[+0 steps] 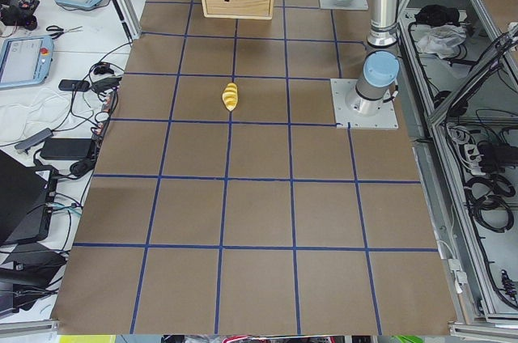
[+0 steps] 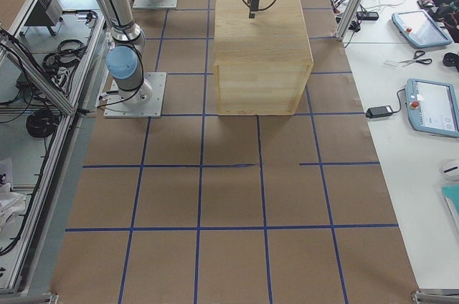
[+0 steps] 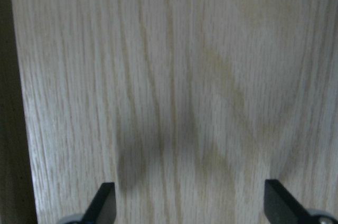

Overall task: Open upper drawer
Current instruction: 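Pull the drawer handle with the left gripper away from the cabinet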

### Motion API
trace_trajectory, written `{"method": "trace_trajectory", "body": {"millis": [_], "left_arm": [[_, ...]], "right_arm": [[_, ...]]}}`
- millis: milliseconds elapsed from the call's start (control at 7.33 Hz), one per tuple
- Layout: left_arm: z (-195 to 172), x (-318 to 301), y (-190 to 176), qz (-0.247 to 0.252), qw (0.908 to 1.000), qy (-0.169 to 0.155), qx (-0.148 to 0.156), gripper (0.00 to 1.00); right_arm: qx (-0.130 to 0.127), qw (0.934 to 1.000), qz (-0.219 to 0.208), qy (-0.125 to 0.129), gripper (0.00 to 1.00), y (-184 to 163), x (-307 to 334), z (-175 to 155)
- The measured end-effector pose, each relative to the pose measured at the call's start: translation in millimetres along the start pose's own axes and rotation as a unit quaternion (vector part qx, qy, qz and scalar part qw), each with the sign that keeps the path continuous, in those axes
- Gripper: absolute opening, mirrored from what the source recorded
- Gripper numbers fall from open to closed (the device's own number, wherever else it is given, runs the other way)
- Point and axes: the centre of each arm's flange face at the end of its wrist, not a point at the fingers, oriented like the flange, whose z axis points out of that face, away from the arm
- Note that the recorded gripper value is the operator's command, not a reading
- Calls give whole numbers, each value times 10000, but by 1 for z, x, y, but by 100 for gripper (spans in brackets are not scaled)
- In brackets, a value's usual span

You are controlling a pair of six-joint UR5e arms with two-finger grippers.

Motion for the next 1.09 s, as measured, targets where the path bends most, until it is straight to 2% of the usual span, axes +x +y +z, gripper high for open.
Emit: {"method": "trace_trajectory", "body": {"millis": [1091], "left_arm": [[-12,-37,-7,146,9997,-124,-135,100]], "right_arm": [[1,10000,0,0,100,0,0,0]]}}
